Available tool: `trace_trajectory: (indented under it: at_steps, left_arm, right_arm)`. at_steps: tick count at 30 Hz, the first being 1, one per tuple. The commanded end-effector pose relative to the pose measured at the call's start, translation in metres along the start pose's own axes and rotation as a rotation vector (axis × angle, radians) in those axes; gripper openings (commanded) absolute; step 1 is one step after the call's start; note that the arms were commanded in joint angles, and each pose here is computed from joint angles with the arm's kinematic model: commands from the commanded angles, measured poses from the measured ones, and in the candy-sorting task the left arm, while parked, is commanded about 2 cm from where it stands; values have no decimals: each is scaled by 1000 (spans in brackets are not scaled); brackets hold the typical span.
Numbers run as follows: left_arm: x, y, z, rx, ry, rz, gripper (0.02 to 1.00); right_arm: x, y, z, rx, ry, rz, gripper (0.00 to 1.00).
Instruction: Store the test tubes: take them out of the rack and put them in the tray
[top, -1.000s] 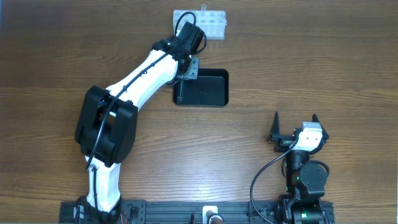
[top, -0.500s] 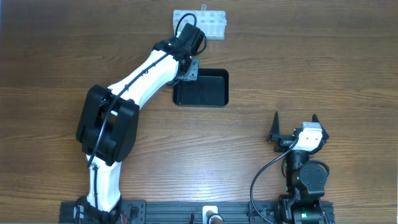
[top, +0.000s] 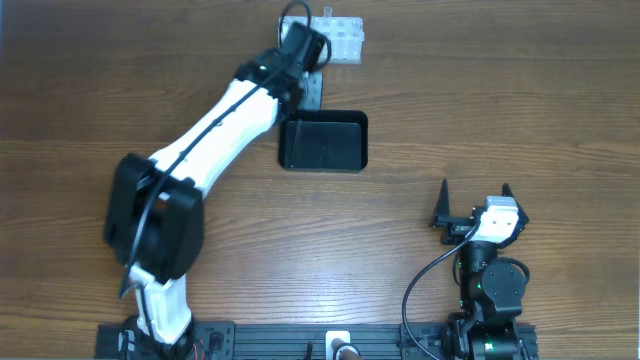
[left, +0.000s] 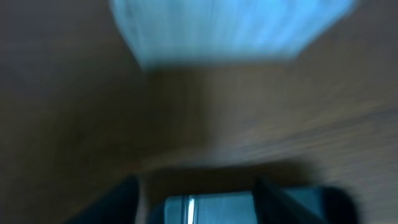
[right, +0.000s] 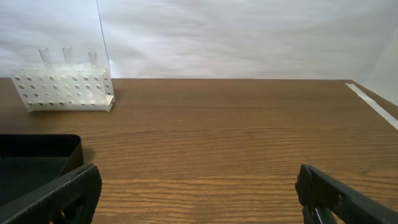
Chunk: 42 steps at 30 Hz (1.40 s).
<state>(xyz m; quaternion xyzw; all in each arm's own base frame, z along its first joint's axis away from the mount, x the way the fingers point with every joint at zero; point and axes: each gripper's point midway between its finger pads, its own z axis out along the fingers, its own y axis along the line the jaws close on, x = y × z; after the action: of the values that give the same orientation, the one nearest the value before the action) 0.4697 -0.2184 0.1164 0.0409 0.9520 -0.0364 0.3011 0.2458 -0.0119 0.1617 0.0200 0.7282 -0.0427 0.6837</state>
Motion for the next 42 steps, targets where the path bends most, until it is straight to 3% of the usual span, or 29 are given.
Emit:
trace_trajectory:
  at_steps: [1,3,7,12,29,35,42]
  left_arm:
    - [-73,15,-53,-74,-302,-63,895]
    - [-86,17,-54,-95,-359,-83,963]
    - [-97,18,-43,-129,-418,-61,996]
    - [-101,9,-12,-138,-444,31,996]
    - [-120,-11,67,-149,-435,38,991]
    - [-118,-11,76,-147,-431,36,939]
    - [-117,-17,79,-108,-426,13,785]
  right_arm:
    - [2,0,0,0,0,3,993]
    - [2,0,0,0,0,3,991]
    - [2,0,0,0,0,3,993]
    - [2,0,0,0,0,3,993]
    - [2,0,0,-1,0,3,991]
    - [2,0,0,0,0,3,993]
    - [2,0,0,-1,0,3,991]
